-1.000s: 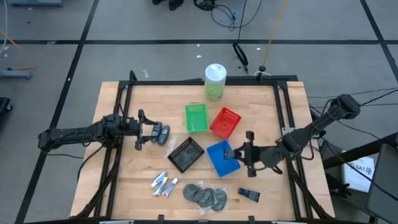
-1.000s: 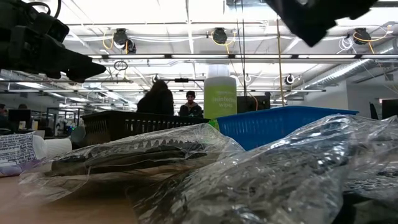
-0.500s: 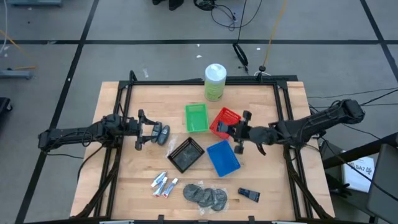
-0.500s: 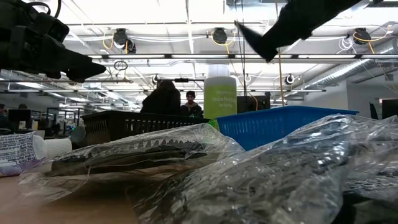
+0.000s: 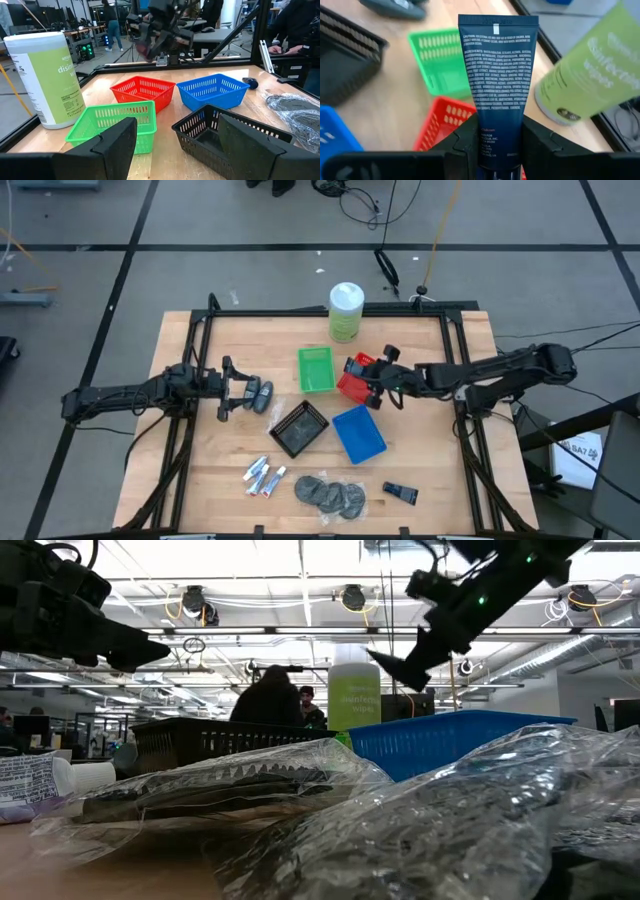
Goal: Pick & Place Travel size toiletries
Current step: Put the top blue shaving cream into the red bin
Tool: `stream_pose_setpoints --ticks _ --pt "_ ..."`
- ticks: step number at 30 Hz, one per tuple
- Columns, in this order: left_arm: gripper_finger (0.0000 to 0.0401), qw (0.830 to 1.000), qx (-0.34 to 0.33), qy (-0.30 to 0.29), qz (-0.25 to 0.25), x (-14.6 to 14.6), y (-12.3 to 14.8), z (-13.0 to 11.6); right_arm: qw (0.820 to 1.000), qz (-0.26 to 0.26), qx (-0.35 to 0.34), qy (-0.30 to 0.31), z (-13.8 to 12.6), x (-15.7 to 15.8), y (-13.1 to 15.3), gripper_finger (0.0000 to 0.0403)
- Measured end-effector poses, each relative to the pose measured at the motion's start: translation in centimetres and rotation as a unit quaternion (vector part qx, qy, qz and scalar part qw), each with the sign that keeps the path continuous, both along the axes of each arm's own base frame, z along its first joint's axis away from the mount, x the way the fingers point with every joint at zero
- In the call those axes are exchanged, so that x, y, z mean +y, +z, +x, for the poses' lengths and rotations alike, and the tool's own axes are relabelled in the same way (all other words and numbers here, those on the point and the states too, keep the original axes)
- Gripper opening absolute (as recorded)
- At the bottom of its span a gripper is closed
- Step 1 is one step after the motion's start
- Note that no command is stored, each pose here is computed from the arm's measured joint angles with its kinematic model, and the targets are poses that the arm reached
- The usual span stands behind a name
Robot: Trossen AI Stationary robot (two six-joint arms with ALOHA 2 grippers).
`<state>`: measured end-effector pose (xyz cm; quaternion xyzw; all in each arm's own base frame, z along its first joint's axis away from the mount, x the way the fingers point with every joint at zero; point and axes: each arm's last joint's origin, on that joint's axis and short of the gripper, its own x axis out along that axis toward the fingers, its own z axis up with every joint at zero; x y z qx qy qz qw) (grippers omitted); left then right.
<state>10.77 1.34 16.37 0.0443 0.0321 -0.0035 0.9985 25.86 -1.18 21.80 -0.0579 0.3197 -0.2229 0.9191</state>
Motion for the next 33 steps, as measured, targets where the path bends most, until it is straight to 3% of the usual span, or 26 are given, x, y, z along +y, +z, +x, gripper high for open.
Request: stream_pose_setpoints --ticks 11,16,23,33 --pt "0.0274 1.0 0.0 0.0 0.0 0.0 0.0 0.0 0.995 0.027 0.066 -0.075 -1.0 -2.7 -4.1 0.01" --pt "0.0274 1.0 0.0 0.0 0.0 0.0 0.0 0.0 0.993 0.039 0.057 -0.095 -2.1 -3.0 -5.6 0.01" --pt "0.0274 1.0 0.0 0.0 0.0 0.0 0.0 0.0 0.995 0.037 0.027 -0.092 -2.4 -2.9 -6.3 0.0103" --pt "0.0274 1.0 0.0 0.0 0.0 0.0 0.0 0.0 0.995 0.039 0.014 -0.094 -2.2 -2.9 -6.1 0.0136"
